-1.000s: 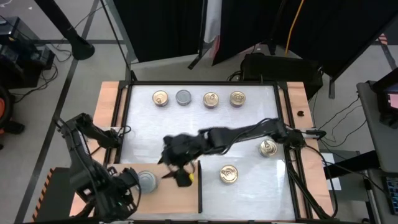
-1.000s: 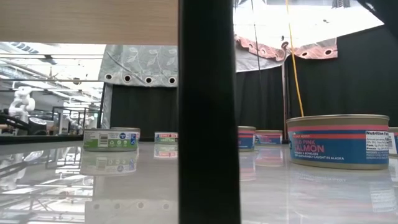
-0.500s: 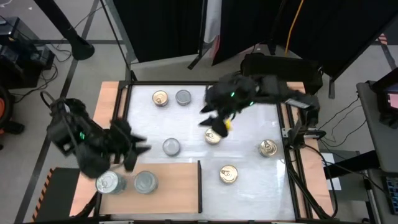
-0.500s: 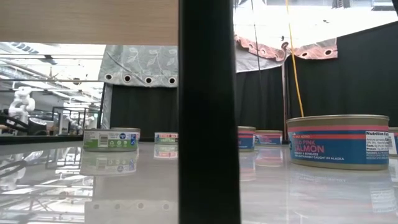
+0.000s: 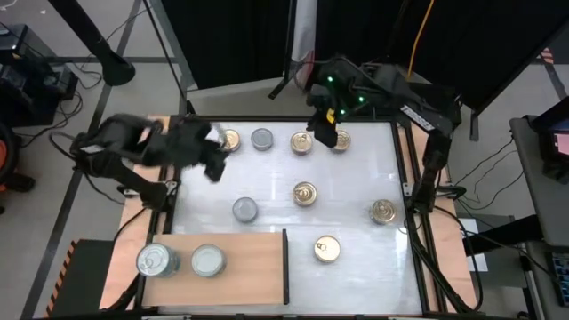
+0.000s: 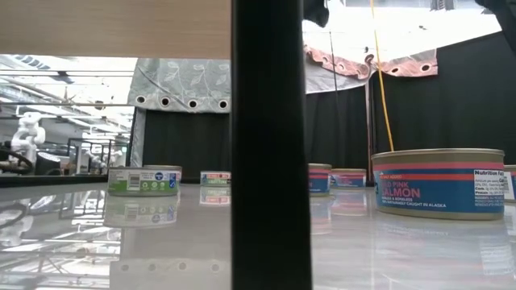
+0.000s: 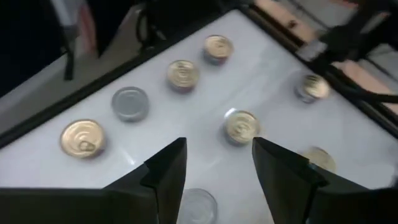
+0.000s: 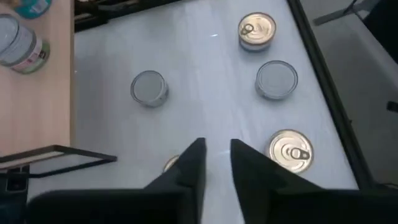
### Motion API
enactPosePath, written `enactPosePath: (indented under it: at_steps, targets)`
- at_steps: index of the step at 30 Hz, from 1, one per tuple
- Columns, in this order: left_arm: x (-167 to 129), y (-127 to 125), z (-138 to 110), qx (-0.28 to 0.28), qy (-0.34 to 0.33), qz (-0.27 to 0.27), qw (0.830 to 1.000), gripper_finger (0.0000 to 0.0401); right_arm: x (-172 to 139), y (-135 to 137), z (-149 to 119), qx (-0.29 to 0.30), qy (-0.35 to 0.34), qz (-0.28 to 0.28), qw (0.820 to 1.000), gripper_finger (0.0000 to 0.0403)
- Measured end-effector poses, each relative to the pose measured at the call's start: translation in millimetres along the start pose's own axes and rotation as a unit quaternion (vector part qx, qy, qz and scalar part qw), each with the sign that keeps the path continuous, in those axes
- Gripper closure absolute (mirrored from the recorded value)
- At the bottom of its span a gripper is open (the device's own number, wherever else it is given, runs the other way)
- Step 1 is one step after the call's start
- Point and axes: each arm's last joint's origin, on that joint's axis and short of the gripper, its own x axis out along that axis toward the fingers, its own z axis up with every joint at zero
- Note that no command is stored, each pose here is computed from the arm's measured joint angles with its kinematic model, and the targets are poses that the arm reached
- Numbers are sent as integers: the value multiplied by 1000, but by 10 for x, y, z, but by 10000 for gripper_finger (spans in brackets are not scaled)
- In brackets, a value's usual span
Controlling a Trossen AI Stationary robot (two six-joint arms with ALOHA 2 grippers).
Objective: Stack canned seafood by type on shelf
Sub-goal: Stack the green tuna can on top of the green tuna can on the shelf
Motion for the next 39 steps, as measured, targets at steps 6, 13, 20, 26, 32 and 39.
enactPosePath:
  at_steps: [6,13,20,26,32,39]
  targets:
    - [435,309,419,-17,15,50,998,264,10,-321,-15,-18,3,-20,1000,398]
    - [1090,690,787,-43,78,62,994,342,-91,-581,-63,-8,-10,-11,1000,392]
    - [1747,888,868,-192,138,126,963,371,-157,-740,-115,29,-7,-25,999,395]
    - [2351,982,777,-185,237,150,942,372,-162,-745,-136,46,1,-24,999,390]
    - [2843,986,627,-175,307,165,921,372,-150,-718,-122,53,-1,-22,998,390]
    - [3258,867,490,-155,320,162,920,372,-139,-691,-122,52,2,-19,998,390]
